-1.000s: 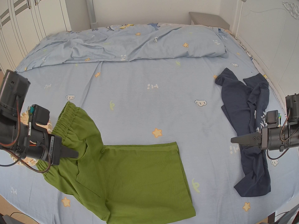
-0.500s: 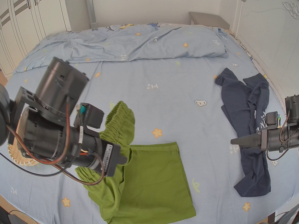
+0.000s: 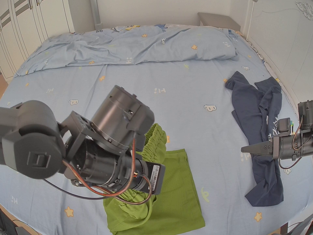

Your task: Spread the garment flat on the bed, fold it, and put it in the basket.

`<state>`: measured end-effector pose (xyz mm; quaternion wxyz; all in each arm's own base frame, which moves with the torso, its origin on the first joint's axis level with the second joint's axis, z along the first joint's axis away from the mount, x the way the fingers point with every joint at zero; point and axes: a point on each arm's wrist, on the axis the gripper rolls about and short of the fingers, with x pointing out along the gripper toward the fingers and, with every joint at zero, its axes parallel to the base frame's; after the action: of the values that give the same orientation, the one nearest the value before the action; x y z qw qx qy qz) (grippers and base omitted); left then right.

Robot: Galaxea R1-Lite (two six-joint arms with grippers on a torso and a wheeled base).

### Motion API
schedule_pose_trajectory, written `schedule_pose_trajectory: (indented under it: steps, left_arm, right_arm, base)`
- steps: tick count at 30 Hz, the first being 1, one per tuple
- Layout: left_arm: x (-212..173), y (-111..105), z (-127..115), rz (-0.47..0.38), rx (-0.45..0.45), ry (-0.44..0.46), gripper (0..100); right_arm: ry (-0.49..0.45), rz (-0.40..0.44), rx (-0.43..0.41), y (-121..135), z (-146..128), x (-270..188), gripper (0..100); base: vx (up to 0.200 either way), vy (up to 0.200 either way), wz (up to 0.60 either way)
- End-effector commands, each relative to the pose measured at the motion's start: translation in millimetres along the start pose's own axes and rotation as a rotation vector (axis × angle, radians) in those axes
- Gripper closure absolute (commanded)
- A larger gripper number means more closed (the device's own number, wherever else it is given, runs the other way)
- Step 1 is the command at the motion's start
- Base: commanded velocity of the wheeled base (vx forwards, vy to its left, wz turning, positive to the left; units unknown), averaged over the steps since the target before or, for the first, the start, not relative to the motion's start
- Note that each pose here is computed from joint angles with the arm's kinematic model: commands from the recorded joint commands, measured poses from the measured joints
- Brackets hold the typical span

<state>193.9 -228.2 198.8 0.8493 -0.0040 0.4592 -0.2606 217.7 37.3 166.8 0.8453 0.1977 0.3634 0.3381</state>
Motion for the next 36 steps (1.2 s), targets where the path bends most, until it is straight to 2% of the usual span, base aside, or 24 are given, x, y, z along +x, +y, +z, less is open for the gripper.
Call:
schedule_pose_trajectory:
  steps: [1, 9, 10, 16, 23, 26, 27, 28, 29, 31, 32, 33, 36]
  left_arm:
    - [17, -4, -3, 0.012, 0.004, 0.036, 100]
    - [31, -10, -1, -0.007, -0.028, 0.017, 100]
    - [31, -11, -1, -0.008, -0.028, 0.017, 0]
    - [35, -23, -9, -0.029, -0.005, 0.04, 0]
    - [48, -27, -8, -0.045, -0.036, 0.015, 0]
    - [44, -22, -3, -0.063, -0.105, -0.002, 0]
    - [41, -15, 1, -0.066, -0.15, -0.004, 0]
    - [40, -14, 1, -0.068, -0.157, -0.006, 0]
    - [30, 3, 7, -0.096, -0.236, -0.006, 0]
    - [16, 29, 11, -0.152, -0.321, 0.008, 0]
    - [15, 31, 11, -0.157, -0.326, 0.008, 0]
    - [2, 59, 10, -0.215, -0.394, 0.023, 0]
    - [-11, 99, -8, -0.276, -0.497, 0.055, 0]
  right_arm:
    - [0.006, 0.001, 0.004, -1, -1, 1, 0]
    - [0.008, 0.001, 0.004, 0, -2, 1, 0]
    - [0.008, 0.001, 0.004, 0, -2, 1, 0]
    - [0.009, -0.002, 0.007, -1, -1, 2, 0]
    - [0.01, -0.001, 0.006, -1, -2, 2, 0]
    - [0.014, 0.006, 0.001, 1, -2, 3, 0]
    - [0.015, 0.009, 0.001, 1, -2, 3, 0]
    - [0.015, 0.009, 0.001, 1, -2, 3, 0]
    - [0.011, 0.011, -0.003, 2, -2, 2, 0]
    - [0.009, 0.016, -0.005, 3, -2, 1, 0]
    - [0.009, 0.016, -0.005, 3, -2, 1, 0]
    - [0.007, 0.02, -0.005, 4, -2, 0, 0]
    - [0.003, 0.025, -0.01, 7, -2, -2, 0]
  base:
    - [0.0, 0.0, 0.0]
    - [0.0, 0.0, 0.0]
    - [0.0, 0.0, 0.0]
    - [0.0, 0.0, 0.0]
    - [0.0, 0.0, 0.0]
    - [0.0, 0.0, 0.0]
    - [0.0, 0.0, 0.0]
    - [0.0, 0.0, 0.0]
    - [0.0, 0.0, 0.0]
    - [0.0, 0.0, 0.0]
    - [0.0, 0.0, 0.0]
    - [0.0, 0.0, 0.0]
    - [0.0, 0.0, 0.0]
